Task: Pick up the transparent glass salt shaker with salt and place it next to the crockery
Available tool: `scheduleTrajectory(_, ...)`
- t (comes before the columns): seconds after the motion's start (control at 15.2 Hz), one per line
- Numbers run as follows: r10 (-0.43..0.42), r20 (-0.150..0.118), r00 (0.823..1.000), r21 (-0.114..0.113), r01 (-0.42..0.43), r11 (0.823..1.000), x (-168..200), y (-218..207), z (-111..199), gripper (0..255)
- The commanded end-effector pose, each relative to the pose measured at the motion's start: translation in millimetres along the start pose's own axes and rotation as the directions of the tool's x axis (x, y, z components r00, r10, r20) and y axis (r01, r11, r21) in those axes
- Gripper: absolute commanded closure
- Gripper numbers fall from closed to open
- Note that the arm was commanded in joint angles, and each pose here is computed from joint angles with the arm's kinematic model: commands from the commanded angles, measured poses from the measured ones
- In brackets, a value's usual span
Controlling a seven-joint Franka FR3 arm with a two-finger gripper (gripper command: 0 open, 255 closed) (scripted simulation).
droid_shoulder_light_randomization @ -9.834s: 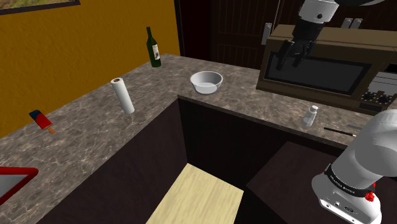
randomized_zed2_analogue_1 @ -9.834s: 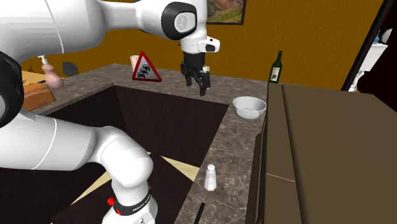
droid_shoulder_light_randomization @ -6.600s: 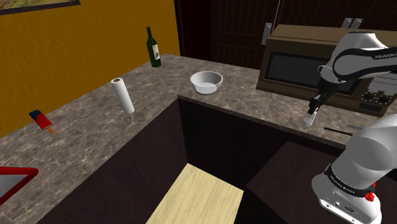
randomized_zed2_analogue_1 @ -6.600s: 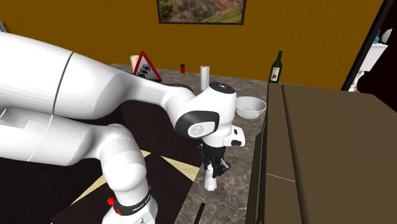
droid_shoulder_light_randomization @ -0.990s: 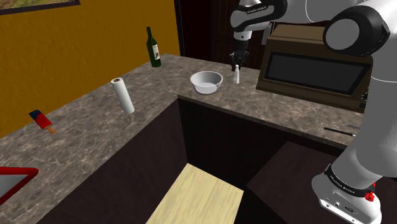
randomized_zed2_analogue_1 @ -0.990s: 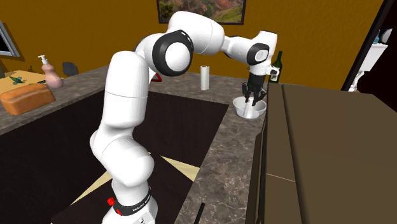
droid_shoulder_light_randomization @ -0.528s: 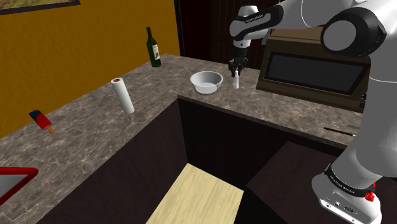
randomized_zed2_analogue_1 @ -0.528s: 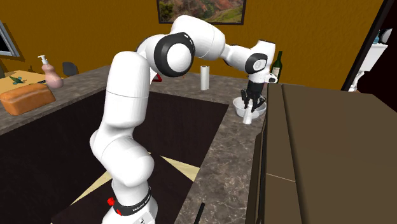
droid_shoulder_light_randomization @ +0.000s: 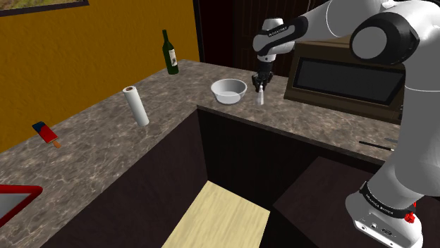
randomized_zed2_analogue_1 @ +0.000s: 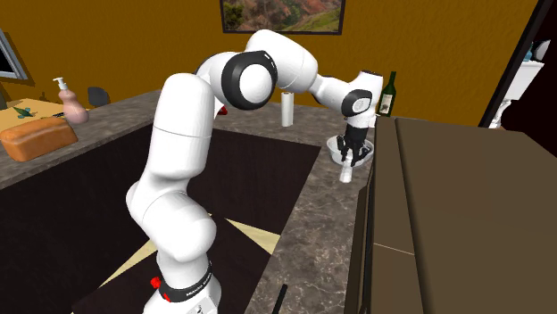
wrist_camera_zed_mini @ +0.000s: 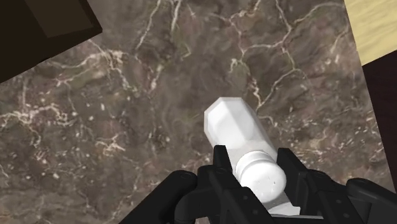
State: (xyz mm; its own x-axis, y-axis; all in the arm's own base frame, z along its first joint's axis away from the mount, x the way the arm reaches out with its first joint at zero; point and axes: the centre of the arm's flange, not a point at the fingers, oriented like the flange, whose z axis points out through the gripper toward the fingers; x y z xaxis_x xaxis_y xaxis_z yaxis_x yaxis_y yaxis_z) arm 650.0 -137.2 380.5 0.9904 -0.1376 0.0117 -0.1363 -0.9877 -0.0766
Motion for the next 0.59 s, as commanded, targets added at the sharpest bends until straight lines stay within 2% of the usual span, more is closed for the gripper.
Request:
scheduleTrajectory(0.0, 0.0, -0.001, 1.0, 0.0, 0.0, 1.0, -1.5, 0.1, 6.0, 255)
scheduleTrajectory(0.46, 0.0, -0.001, 1.0, 0.0, 0.0, 1.0, -1.4, 0.1, 6.0, 255)
scheduleTrajectory(0.53, 0.0, -0.001, 1.0, 0.0, 0.0, 1.0, -1.4, 0.1, 6.0, 0)
